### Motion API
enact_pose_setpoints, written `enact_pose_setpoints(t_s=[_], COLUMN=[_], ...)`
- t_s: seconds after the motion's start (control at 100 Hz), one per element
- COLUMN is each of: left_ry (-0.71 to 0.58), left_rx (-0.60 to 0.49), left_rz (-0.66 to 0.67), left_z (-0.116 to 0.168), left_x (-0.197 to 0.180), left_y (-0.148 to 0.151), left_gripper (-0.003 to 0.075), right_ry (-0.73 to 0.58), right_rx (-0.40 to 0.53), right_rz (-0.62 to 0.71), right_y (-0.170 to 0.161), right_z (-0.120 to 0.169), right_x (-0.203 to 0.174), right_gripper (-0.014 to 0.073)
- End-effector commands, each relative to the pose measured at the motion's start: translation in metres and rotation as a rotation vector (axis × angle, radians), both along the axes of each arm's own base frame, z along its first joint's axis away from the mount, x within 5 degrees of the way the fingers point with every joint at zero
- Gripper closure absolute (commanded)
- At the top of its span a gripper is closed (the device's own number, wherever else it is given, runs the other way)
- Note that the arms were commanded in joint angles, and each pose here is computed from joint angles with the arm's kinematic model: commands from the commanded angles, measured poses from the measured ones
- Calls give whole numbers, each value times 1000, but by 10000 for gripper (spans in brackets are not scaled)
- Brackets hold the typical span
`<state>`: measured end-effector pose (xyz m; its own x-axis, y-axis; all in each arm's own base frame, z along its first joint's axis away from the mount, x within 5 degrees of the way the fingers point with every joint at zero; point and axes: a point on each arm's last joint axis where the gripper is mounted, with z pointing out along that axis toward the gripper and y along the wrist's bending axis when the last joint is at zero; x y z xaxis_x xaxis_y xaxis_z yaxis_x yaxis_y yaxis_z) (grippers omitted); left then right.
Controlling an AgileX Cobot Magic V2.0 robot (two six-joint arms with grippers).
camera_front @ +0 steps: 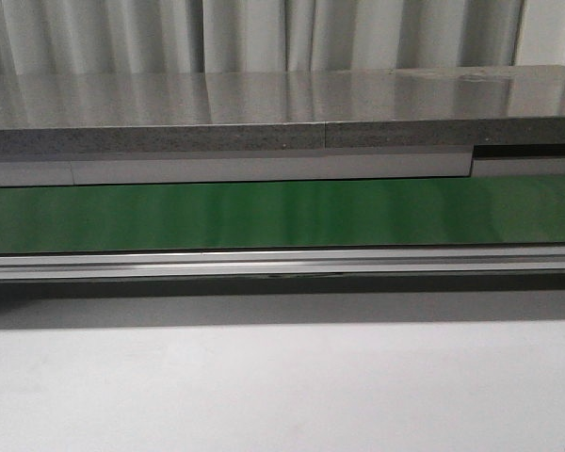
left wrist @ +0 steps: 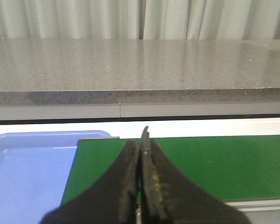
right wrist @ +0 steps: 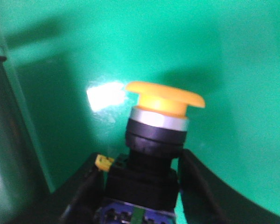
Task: Move button from left to right
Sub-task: 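Lift the button with the right gripper and carry it over the green tray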
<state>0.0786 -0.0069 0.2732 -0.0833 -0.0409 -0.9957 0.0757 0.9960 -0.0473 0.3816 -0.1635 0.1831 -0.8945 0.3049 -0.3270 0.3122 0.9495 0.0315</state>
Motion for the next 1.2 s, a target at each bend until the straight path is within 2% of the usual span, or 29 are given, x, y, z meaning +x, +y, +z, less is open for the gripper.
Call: enact_pose_setpoints(t_s=[0.0,0.19,0.27,0.48,0.73,1.0,1.19], left_ry=[-91,-91,-91,-91,-91,-91,-91], left_rx=[-21,-21,-21,-21,-21,-21,-21], left_rz=[14,14,14,14,14,14,14], left_z=[16,16,16,16,16,16,16], left_x=[0,0,0,0,0,0,0], left_y=[1,1,1,1,1,1,1], left_gripper=[741,741,741,741,741,741,741], right_ry=[-88,-100,-104,-131,-295,-457,-605], right_rx=[-33,-39,-42,-55,-63,-81,-83], right_rz=[6,3,4,0,-1,169,309], right_y=[-1,-2,-2,-3,15,89,147], right_z=[30,30,31,39,87,151,193], right_x=[3,3,4,3,-1,-9,-36], right_gripper=[380,64,4,0,0,0,0])
